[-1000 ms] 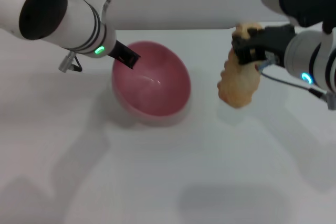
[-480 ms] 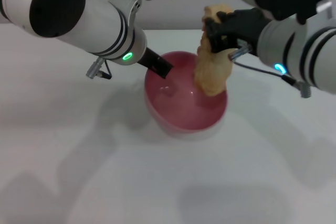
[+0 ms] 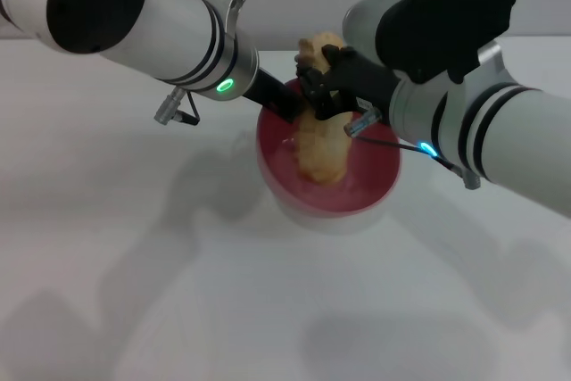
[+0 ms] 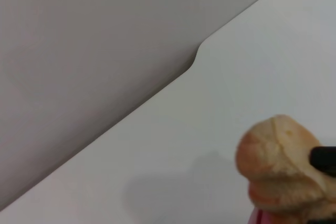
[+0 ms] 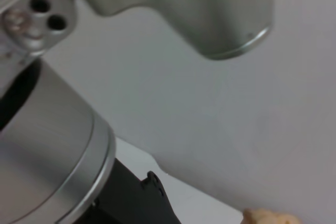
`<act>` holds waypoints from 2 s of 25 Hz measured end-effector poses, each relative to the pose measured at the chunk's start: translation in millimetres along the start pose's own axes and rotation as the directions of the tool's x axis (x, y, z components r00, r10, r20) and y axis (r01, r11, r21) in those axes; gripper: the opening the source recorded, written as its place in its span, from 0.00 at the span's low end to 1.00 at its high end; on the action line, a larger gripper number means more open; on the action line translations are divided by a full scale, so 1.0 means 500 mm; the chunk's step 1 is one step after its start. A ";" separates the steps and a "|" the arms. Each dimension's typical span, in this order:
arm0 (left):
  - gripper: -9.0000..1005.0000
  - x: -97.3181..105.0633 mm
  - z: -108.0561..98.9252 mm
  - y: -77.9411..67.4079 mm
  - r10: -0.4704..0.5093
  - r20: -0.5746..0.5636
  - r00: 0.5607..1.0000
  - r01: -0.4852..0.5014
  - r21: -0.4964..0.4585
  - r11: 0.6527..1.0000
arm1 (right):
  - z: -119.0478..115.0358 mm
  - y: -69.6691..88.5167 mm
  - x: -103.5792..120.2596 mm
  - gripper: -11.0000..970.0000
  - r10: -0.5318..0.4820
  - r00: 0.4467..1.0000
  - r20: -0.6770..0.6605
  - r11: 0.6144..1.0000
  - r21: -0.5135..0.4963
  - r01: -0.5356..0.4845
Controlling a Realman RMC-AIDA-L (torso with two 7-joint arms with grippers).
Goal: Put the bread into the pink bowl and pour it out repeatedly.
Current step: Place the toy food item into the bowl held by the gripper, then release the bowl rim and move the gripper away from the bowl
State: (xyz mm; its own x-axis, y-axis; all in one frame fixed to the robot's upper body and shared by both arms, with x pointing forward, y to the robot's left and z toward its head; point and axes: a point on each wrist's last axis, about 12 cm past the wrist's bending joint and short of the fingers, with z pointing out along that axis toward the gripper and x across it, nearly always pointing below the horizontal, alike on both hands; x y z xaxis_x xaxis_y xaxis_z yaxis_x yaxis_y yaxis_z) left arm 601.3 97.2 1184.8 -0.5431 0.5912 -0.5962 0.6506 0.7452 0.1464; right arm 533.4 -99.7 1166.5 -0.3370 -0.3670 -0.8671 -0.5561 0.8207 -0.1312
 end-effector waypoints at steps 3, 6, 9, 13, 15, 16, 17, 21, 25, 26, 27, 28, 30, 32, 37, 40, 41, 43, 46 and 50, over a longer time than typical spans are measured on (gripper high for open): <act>0.06 -0.003 0.000 0.000 0.007 0.003 1.000 -0.007 0.006 1.000 | 0.003 -0.001 0.005 0.26 -0.012 1.000 0.023 1.000 0.004 0.012; 0.06 -0.003 0.000 0.000 0.006 0.005 1.000 -0.006 0.010 1.000 | 0.005 -0.005 0.009 0.31 -0.026 0.999 0.036 1.000 0.016 0.026; 0.06 -0.003 0.000 0.001 0.006 0.005 1.000 -0.006 0.009 1.000 | 0.007 -0.009 0.015 0.37 -0.030 0.998 0.048 0.999 0.024 0.028; 0.06 -0.002 0.001 0.001 0.005 0.003 1.000 -0.005 0.010 1.000 | 0.008 -0.009 0.020 0.51 -0.028 0.998 0.050 0.999 0.023 0.027; 0.06 -0.002 0.001 0.001 0.005 0.003 1.000 -0.005 0.010 1.000 | 0.007 -0.006 0.022 0.58 -0.034 0.998 0.061 0.999 0.019 0.033; 0.06 -0.002 0.001 0.001 0.005 0.003 1.000 -0.005 0.010 1.000 | 0.005 -0.004 0.023 0.63 -0.039 0.997 0.069 0.999 0.018 0.038; 0.06 -0.002 0.001 0.001 0.005 0.003 1.000 -0.005 0.010 1.000 | 0.003 -0.003 0.023 0.68 -0.048 0.996 0.080 0.999 0.020 0.047; 0.06 0.002 0.008 0.003 -0.003 -0.003 1.000 0.003 0.010 1.000 | -0.014 0.004 0.020 0.68 -0.084 0.987 0.140 0.996 0.033 0.081; 0.06 0.002 0.008 0.003 -0.003 -0.003 1.000 0.003 0.010 1.000 | -0.030 0.016 0.013 0.68 -0.122 0.973 0.194 0.992 0.040 0.117; 0.06 0.009 0.015 0.009 -0.016 -0.014 1.000 0.017 0.007 1.000 | -0.033 0.018 0.011 0.68 -0.136 0.968 0.208 0.990 0.046 0.130; 0.06 0.009 0.015 0.009 -0.016 -0.014 1.000 0.017 0.007 1.000 | -0.037 0.019 0.009 0.68 -0.151 0.963 0.223 0.988 0.056 0.143; 0.06 0.013 0.023 0.015 -0.042 -0.010 0.999 0.042 0.061 0.997 | -0.040 0.017 0.007 0.68 -0.168 0.956 0.240 0.985 0.070 0.156; 0.06 0.013 0.025 0.017 -0.051 -0.007 0.999 0.051 0.088 0.995 | -0.047 0.009 0.005 0.68 -0.211 0.937 0.277 0.976 0.108 0.188; 0.06 0.013 0.025 0.017 -0.051 -0.007 0.999 0.051 0.088 0.995 | -0.054 -0.002 0.009 0.68 -0.270 0.908 0.322 0.961 0.152 0.232; 0.06 0.019 0.033 0.015 -0.069 -0.008 0.998 0.070 0.116 0.991 | -0.064 -0.056 0.025 0.68 -0.317 0.861 0.399 0.945 0.206 0.252; 0.06 0.022 0.034 0.016 -0.076 -0.004 0.997 0.076 0.116 0.990 | -0.069 -0.097 0.043 0.68 -0.320 0.840 0.438 0.945 0.211 0.250; 0.06 0.022 0.035 0.016 -0.077 -0.004 0.997 0.076 0.115 0.990 | -0.073 -0.110 0.049 0.68 -0.322 0.831 0.453 0.945 0.212 0.251; 0.06 0.025 0.036 0.017 -0.079 -0.006 0.997 0.079 0.114 0.990 | -0.087 -0.136 0.061 0.68 -0.339 0.802 0.492 0.940 0.217 0.264; 0.06 0.030 0.043 0.021 -0.086 -0.019 0.996 0.087 0.109 0.990 | -0.109 -0.169 0.078 0.68 -0.375 0.765 0.524 0.926 0.255 0.279; 0.06 0.031 0.051 0.023 -0.087 -0.029 0.996 0.090 0.105 0.990 | -0.123 -0.228 0.064 0.68 -0.189 0.803 0.565 0.958 0.285 0.025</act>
State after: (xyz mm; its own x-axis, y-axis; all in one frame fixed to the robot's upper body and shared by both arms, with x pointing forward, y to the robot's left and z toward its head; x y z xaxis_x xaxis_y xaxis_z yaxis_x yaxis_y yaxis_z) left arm 614.0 107.2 1156.9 -0.6127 0.5328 -0.5837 0.6513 0.7587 0.0088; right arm 539.5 -232.1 1183.1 0.2637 -0.2022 -0.9432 -0.3247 0.9021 -0.2842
